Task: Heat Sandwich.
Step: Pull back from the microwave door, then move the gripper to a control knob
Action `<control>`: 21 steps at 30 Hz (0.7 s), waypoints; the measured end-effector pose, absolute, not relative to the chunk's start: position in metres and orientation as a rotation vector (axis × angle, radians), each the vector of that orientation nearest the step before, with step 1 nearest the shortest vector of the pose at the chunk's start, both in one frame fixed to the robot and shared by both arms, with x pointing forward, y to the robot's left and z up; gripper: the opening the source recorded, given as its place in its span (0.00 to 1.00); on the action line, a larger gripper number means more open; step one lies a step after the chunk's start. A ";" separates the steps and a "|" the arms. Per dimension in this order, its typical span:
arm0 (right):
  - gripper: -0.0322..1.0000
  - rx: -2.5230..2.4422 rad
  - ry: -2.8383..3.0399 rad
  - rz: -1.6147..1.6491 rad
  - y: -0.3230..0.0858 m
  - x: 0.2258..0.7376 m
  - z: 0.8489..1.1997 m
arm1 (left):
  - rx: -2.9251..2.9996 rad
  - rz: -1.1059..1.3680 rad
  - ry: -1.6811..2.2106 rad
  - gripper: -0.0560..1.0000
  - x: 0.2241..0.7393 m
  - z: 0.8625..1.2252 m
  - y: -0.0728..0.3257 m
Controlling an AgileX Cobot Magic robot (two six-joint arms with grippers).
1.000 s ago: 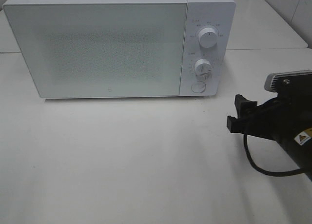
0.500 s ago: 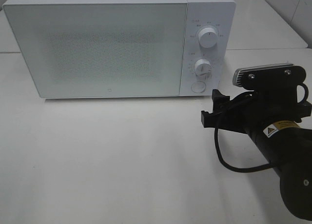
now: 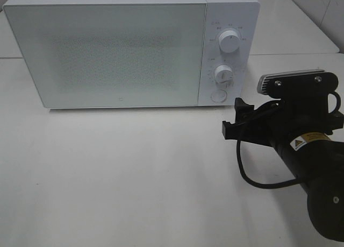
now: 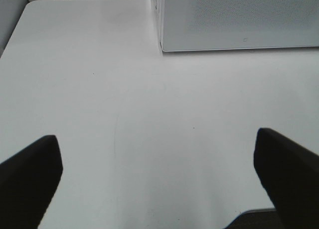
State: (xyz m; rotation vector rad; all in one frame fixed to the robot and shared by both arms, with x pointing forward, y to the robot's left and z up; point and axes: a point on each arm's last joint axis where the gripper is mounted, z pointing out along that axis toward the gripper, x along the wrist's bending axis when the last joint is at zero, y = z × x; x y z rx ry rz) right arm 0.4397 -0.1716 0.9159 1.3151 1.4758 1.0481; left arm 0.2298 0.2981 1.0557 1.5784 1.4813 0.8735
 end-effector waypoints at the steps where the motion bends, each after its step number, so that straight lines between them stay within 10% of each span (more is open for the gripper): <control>1: 0.77 1.318 1.471 1.049 -0.170 0.441 0.916 | 1.578 0.874 1.481 0.99 0.230 1.056 0.298; 21: 0.77 1.306 1.408 1.065 -0.146 0.505 0.904 | 1.578 0.874 1.481 0.99 0.230 1.056 0.298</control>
